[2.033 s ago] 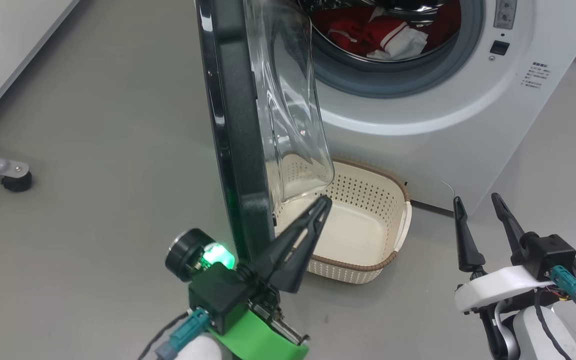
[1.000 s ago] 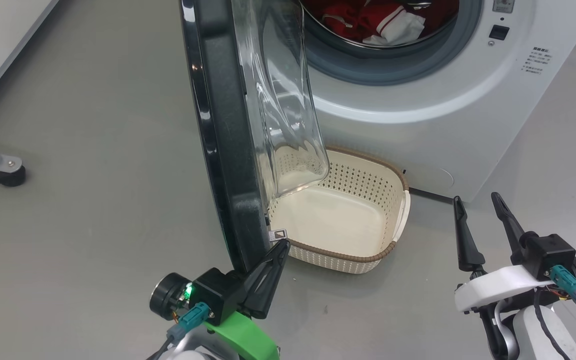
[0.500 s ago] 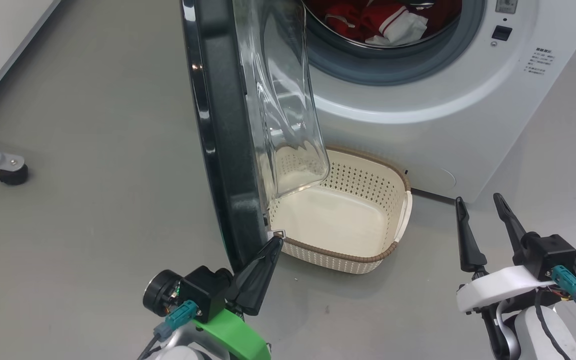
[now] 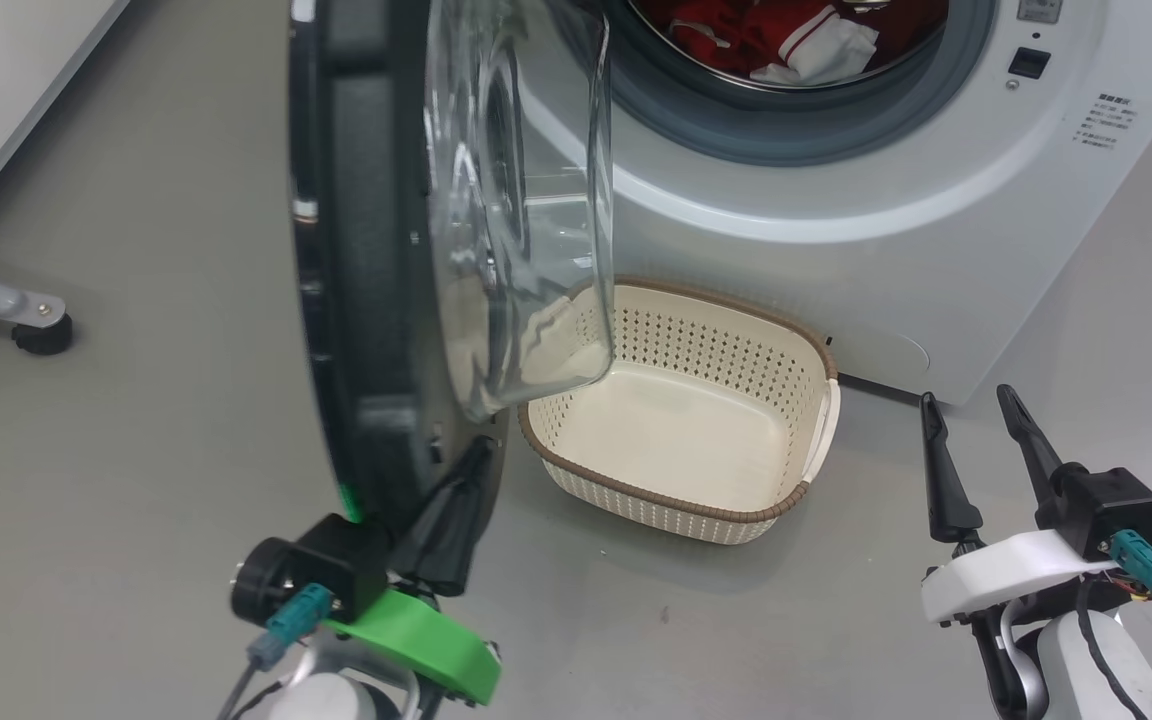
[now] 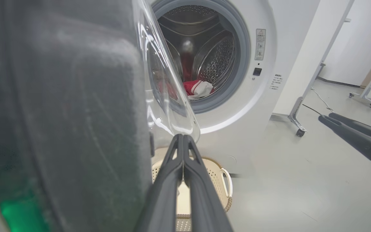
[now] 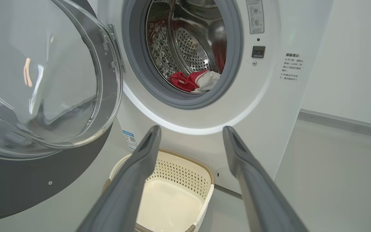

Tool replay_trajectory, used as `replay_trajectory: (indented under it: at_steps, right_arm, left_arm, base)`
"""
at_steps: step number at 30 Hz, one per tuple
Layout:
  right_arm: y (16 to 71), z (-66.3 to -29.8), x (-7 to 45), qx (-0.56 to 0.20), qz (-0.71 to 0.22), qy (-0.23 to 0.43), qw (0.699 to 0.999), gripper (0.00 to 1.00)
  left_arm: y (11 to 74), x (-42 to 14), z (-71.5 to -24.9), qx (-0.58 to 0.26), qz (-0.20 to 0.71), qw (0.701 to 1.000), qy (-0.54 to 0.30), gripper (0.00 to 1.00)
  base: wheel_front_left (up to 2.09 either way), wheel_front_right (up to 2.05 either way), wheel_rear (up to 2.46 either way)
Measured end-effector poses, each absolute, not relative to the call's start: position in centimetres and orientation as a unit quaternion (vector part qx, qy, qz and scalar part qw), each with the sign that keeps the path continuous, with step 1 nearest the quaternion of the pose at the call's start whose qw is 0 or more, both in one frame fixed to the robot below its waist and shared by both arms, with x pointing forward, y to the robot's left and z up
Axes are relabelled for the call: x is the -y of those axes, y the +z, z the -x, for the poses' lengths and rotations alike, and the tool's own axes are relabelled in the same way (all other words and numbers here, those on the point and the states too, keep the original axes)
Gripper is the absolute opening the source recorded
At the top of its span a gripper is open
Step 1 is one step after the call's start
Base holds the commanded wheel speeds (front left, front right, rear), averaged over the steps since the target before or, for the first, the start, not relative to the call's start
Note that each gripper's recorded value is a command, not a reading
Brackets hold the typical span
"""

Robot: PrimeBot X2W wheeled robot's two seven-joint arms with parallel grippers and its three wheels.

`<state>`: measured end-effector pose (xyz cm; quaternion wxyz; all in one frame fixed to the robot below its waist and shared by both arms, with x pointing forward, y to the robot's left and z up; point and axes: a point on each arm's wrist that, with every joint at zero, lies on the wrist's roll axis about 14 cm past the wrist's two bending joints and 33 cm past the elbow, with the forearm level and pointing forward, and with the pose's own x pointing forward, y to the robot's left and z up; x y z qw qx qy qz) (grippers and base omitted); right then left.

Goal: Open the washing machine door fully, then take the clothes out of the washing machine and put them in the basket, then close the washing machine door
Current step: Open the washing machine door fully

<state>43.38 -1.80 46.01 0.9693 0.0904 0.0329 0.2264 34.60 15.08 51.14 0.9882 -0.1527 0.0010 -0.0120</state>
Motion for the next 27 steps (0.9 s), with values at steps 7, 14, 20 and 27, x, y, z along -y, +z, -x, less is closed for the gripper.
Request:
replay_trajectory:
  at_steps: [7,14,20,27]
  right_arm:
    - [45.8,-43.5,1.6,-0.035,-0.091,0.230,0.968,1.00]
    - [45.7,-43.6,1.6,-0.035,-0.089,0.230,0.969,1.00]
    - [45.3,-43.9,1.8,-0.038,-0.086,0.228,0.969,1.00]
    - [45.2,-44.5,2.0,-0.035,-0.082,0.229,0.969,1.00]
  left_arm:
    - [50.5,-19.4,-34.3,0.003,0.144,0.988,0.060,0.00]
    - [49.7,-24.1,-33.4,0.003,0.137,0.982,0.130,0.00]
    - [48.9,-27.1,-32.8,-0.005,0.122,0.978,0.170,0.00]
    - [49.2,-30.2,-33.3,0.002,0.114,0.972,0.207,0.00]
  base:
    - [0.00,0.00,0.00]
    - [0.00,0.00,0.00]
    - [0.00,0.00,0.00]
    - [0.00,0.00,0.00]
